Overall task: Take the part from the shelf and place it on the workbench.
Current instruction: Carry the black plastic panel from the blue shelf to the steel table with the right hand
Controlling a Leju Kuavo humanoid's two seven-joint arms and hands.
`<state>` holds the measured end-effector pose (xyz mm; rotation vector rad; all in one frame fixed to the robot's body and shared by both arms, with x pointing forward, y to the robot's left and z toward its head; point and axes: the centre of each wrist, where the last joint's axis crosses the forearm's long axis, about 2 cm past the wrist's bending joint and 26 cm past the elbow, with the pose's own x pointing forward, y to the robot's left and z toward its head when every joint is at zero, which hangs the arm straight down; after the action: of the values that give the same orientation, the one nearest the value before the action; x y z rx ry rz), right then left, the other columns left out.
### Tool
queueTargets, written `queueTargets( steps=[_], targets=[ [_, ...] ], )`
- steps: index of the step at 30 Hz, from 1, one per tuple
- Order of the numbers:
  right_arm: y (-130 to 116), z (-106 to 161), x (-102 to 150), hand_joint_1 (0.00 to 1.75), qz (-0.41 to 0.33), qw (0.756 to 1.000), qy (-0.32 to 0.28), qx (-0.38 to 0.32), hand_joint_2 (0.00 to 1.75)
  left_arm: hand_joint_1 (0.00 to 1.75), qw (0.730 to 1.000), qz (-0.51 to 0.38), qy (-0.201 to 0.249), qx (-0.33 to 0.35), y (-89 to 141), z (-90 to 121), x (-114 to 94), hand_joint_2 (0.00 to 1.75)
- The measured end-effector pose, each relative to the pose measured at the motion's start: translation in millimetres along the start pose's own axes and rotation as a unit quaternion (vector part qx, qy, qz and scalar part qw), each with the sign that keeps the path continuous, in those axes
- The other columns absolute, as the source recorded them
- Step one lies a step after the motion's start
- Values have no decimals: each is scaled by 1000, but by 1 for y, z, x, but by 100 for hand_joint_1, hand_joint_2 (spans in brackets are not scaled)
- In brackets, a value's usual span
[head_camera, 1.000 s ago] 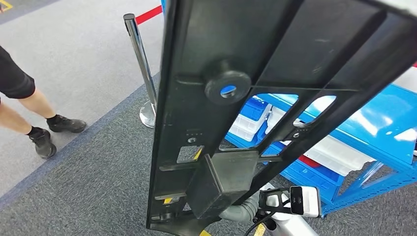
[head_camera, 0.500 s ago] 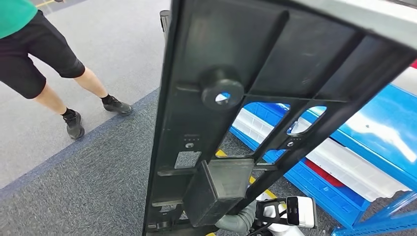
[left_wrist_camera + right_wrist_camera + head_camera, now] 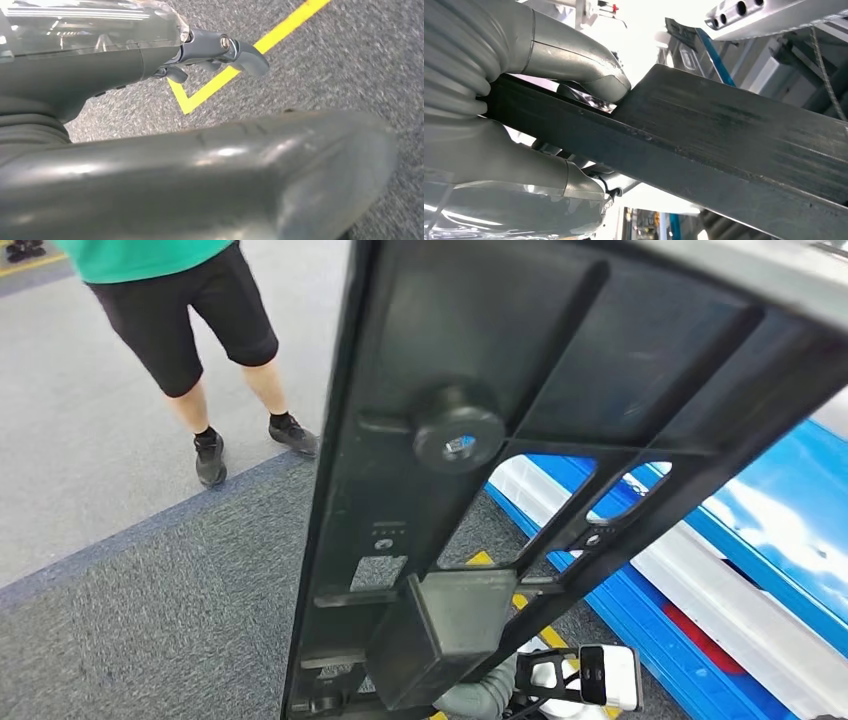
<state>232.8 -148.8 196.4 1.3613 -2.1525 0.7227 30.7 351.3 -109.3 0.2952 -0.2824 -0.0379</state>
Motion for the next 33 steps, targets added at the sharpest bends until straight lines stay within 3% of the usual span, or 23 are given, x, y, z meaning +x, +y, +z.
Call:
queueTargets(
  steps=[15,33],
  targets=[
    [5,1,-8,175,2,1000,16,1,175,0,1000,-7,-9,-22,-3,-1,6,0],
    [8,-4,-23,175,-28,999,23,4,175,0,999,-3,6,-46,-28,5,5,0]
  ],
)
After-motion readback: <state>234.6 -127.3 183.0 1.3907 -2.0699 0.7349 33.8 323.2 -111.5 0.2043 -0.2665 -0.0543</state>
